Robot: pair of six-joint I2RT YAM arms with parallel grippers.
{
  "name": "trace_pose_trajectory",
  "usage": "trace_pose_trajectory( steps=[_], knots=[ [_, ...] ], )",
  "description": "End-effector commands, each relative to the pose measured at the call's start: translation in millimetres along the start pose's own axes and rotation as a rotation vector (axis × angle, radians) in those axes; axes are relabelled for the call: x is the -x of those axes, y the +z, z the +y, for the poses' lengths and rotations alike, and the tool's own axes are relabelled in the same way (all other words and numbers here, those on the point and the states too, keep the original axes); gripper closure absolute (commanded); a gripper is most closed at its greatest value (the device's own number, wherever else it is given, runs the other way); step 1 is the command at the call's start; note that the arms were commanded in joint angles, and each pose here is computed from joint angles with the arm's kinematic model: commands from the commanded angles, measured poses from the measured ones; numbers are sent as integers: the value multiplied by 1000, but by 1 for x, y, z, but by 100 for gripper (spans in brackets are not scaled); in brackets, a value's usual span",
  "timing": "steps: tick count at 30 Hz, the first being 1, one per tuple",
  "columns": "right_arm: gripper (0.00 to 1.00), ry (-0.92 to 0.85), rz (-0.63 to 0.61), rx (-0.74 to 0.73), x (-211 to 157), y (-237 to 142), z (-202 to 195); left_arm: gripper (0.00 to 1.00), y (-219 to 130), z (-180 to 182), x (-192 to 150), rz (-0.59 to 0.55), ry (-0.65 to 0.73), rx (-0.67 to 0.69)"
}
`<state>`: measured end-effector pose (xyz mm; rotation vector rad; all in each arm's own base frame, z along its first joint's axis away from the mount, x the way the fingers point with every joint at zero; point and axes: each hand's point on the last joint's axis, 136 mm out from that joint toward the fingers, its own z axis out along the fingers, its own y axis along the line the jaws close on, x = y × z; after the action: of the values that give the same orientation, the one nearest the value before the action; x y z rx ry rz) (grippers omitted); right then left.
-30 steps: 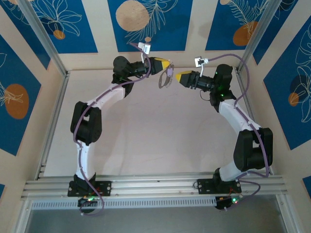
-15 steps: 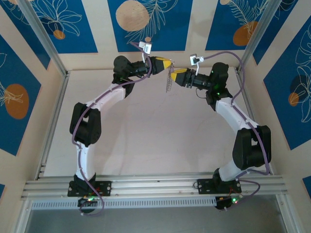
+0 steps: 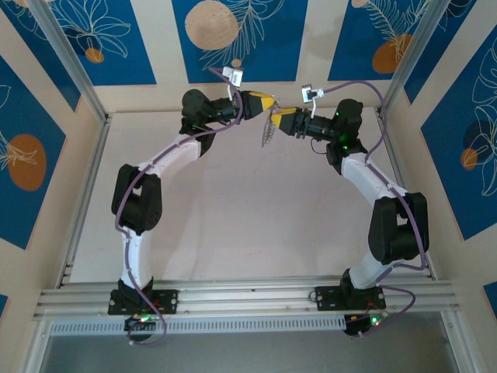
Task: Put the keys on the keyring
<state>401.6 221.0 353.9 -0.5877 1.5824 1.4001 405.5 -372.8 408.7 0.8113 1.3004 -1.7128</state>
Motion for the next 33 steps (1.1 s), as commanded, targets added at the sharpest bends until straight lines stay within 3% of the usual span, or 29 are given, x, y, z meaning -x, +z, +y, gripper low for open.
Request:
trace_pose_trajectory(
  steps=[1, 11, 33],
  knots=[
    [71, -39, -13, 44, 12, -1, 11, 100, 6, -29, 16, -17, 84, -54],
    [100, -15, -30, 37, 15, -11, 9, 100, 5, -28, 16, -24, 90, -48],
    [100, -52, 27, 6, 28, -13, 26, 100, 6, -26, 11, -13, 99, -34]
  ],
)
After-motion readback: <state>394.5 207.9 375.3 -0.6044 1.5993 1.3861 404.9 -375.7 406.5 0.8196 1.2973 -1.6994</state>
